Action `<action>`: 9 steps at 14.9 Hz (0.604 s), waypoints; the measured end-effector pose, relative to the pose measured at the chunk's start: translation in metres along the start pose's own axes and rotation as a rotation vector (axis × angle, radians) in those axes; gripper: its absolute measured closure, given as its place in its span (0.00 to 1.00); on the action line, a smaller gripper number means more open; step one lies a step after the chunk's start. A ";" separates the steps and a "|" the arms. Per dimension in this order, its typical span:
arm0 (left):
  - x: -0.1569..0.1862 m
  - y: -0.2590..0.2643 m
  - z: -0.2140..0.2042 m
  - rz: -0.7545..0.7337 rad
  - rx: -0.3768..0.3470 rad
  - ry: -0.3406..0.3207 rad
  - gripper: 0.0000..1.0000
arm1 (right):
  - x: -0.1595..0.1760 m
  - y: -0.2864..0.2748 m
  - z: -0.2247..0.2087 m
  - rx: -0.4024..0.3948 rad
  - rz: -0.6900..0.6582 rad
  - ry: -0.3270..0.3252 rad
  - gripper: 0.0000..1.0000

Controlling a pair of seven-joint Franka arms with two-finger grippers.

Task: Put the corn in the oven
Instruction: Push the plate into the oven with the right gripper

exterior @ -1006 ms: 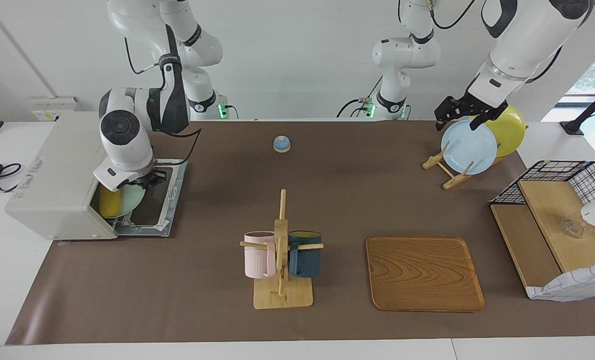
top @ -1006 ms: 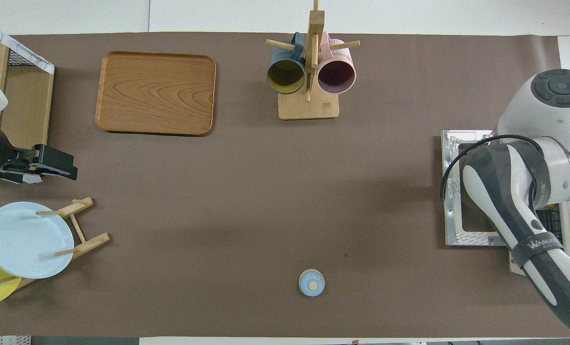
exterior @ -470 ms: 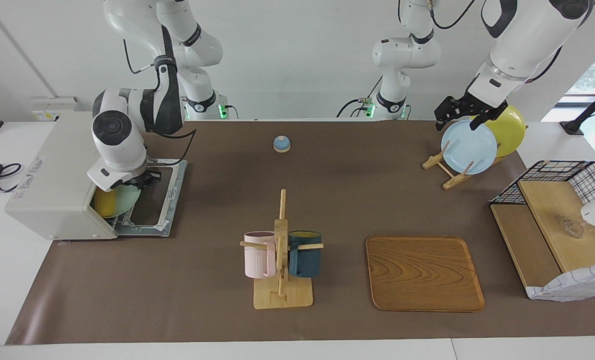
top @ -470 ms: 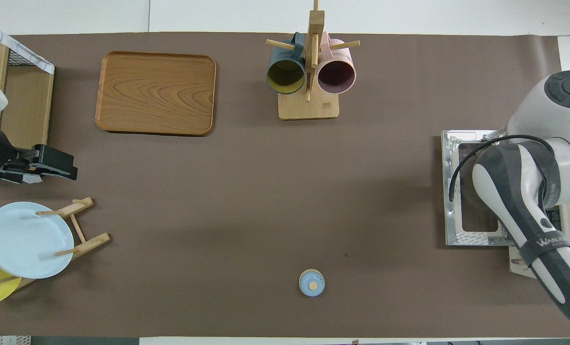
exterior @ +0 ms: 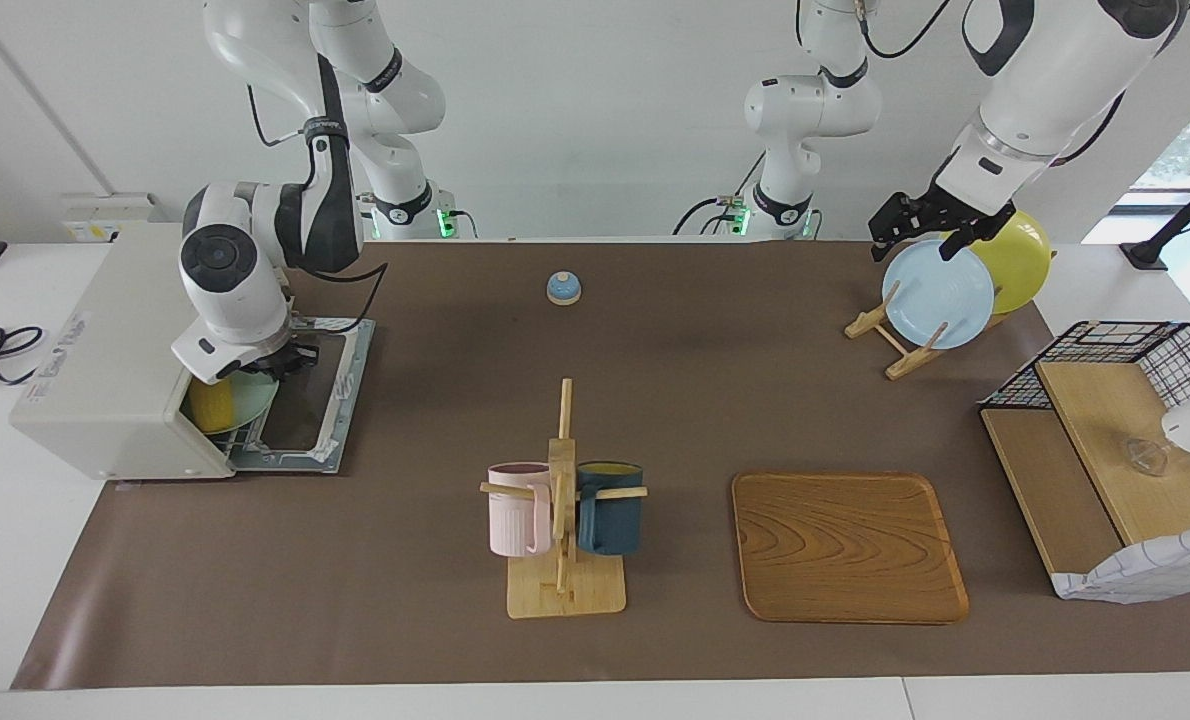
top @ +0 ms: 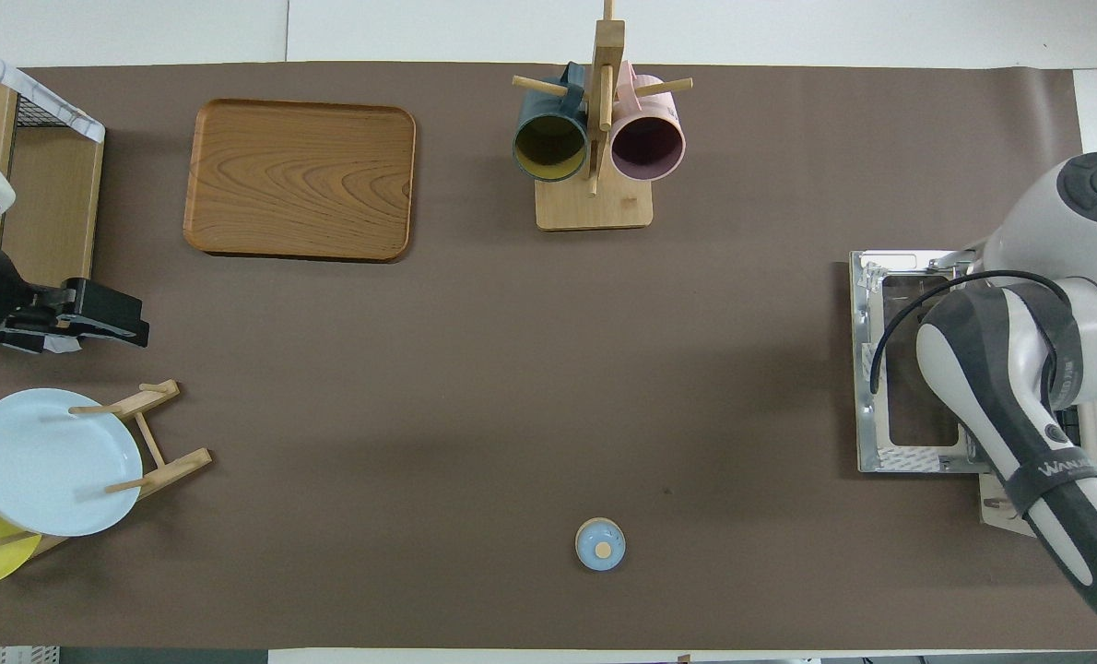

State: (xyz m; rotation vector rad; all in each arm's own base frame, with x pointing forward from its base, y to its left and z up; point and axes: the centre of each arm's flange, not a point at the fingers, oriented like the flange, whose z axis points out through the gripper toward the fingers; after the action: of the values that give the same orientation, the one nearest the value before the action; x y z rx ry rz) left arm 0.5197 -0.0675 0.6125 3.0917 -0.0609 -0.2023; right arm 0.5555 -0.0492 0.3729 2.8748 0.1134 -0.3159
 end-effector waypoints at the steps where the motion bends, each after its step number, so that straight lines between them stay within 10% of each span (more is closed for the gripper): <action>1: 0.000 0.000 0.000 0.000 0.000 0.000 0.00 | 0.000 0.000 0.001 0.001 -0.001 0.005 0.94; 9: 0.000 0.000 0.000 0.000 0.000 0.000 0.00 | -0.001 0.000 0.007 0.004 -0.001 0.011 0.83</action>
State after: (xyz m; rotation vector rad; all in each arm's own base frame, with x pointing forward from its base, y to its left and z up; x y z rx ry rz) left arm 0.5197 -0.0675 0.6125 3.0917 -0.0609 -0.2023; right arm 0.5530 -0.0509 0.3662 2.8807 0.1157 -0.3011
